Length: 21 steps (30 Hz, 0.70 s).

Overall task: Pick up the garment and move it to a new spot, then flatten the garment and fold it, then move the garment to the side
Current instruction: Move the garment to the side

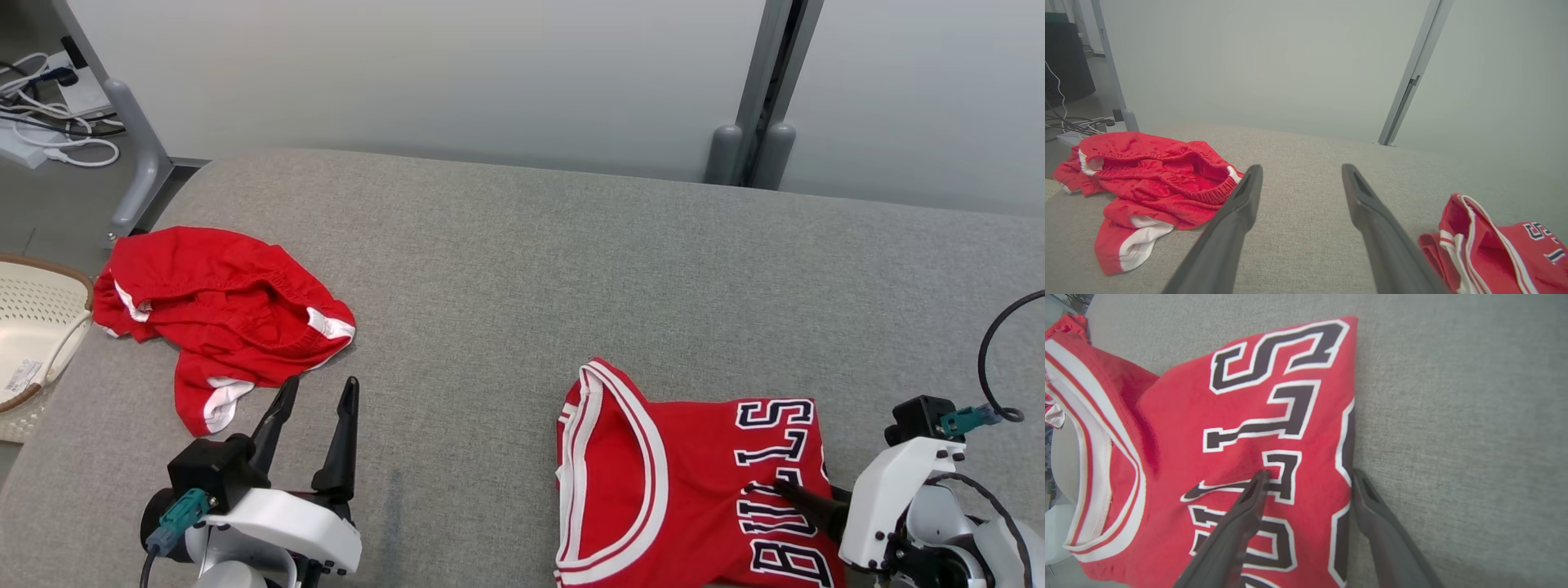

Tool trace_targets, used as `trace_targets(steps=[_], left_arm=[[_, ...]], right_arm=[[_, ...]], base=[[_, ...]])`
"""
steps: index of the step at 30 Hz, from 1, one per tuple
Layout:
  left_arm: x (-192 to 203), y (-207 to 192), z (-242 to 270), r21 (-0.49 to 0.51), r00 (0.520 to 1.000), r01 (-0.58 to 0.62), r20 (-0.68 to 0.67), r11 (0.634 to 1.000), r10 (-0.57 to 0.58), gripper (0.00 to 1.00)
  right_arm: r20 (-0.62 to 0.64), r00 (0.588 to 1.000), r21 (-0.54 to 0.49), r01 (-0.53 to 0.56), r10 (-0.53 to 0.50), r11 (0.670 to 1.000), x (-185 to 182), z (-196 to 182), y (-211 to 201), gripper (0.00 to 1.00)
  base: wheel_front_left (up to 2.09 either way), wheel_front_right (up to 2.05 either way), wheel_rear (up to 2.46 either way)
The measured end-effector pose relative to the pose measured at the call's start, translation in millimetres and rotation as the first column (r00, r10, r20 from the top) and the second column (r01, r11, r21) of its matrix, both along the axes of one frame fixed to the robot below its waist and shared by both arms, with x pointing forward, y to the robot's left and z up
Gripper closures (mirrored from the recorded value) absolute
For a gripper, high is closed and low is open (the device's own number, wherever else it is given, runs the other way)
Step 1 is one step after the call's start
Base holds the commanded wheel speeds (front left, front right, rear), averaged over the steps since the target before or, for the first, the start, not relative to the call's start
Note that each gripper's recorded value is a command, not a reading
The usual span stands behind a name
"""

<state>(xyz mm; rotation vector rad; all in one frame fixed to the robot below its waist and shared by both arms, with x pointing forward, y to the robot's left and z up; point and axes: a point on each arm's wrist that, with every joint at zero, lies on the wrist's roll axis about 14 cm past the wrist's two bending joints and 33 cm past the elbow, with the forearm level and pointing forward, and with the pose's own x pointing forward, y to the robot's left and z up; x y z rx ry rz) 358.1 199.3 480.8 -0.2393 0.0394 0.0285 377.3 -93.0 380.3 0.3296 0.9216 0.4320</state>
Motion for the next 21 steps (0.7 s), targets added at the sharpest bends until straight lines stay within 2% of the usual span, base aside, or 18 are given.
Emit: trace_targets(steps=[7, 9, 10, 11, 14, 21], left_arm=[[-1, 5, -4, -0.007, 1.0, -0.019, -0.009, 1.0, 0.019, 0.0], [-1, 5, -4, -0.008, 1.0, -0.021, -0.009, 1.0, 0.021, 0.0], [-1, 5, -5, -0.008, 1.0, -0.023, -0.009, 1.0, 0.023, 0.0], [-1, 5, -5, -0.008, 1.0, -0.024, -0.01, 1.0, 0.024, 0.0], [0, 6, -4, -0.005, 1.0, -0.021, -0.007, 1.0, 0.021, 0.0], [4, 2, -4, 0.0, 1.0, -0.008, -0.004, 1.0, 0.008, 0.0]], right_arm=[[-0.061, 0.998, 0.005, -0.006, 0.007, 1.0, -1, -7, 3, 0.0], [-0.06, 0.998, 0.01, -0.004, 0.004, 1.0, 0, -6, 4, 0.64], [-0.058, 0.998, 0.011, -0.004, 0.004, 1.0, 0, -6, 4, 0.85], [-0.057, 0.998, 0.012, -0.006, 0.007, 1.0, -1, -5, 5, 1.0], [-0.034, 0.999, 0.025, -0.029, 0.03, 0.999, -3, 0, 13, 1.0], [0.141, 0.99, 0.057, -0.018, 0.01, 0.998, 18, 31, 14, 1.0]], base=[[0.0, 0.0, 0.0], [0.0, 0.0, 0.0], [0.0, 0.0, 0.0], [0.0, 0.0, 0.0], [0.0, 0.0, 0.0], [0.0, 0.0, 0.0]])
